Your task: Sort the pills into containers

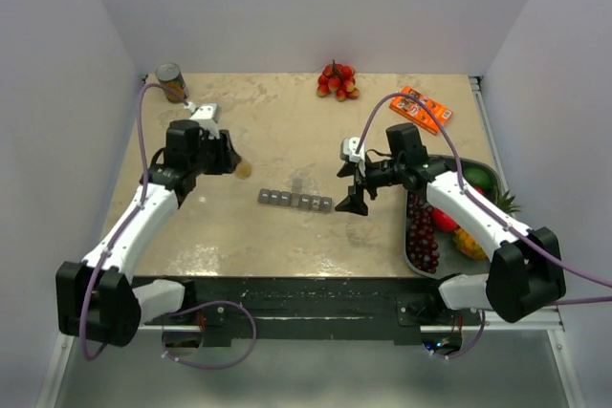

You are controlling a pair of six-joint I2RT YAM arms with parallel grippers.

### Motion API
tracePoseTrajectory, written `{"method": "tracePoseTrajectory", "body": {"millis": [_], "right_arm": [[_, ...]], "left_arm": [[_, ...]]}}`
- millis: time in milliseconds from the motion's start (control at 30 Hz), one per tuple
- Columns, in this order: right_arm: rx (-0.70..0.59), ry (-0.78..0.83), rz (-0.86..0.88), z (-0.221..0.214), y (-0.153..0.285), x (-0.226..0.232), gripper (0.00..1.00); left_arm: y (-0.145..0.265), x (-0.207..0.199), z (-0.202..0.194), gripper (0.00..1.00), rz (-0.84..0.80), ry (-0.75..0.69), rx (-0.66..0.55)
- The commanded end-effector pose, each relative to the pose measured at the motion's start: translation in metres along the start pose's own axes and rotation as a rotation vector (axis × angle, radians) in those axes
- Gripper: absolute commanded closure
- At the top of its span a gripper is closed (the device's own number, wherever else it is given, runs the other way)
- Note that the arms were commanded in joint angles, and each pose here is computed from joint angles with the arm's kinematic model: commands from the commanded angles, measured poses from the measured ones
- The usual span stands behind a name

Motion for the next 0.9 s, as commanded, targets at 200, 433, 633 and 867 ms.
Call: {"method": "tracePoseTrajectory", "body": {"millis": [200, 433, 633, 867], "right_arm": [[-0.127, 0.02, 0.125, 0.014, -0.005, 0.016, 0.01], [-0.132, -0.046, 0.109, 0.007, -0.013, 0.011, 0.01], [-0.117, -0.084, 0.177, 0.0, -0.026, 0.014, 0.01], [-0.116, -0.112, 0.254, 0.003, -0.035, 0.018, 0.31]], "left_arm": [[0.022, -0.142, -0.029, 1.0, -0.785, 0.055, -0.028], [0.017, -0.185, -0.039, 1.0, -0.848, 0.057, -0.012], [0.019, -0.189, -0.036, 1.0, -0.86, 0.101, -0.038], [0.024, -0.189, -0.03, 1.0, -0.856, 0.136, -0.073]]}}
Point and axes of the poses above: each gripper's point midway between its finger pads, its own y axis back along the fingers, its own x axis along the line the jaws close on, z = x × y, the point moved 10 cm from there along y, back along the fingers, and after that the axes turned 3 degrees about -y, right-handed, at the moved point
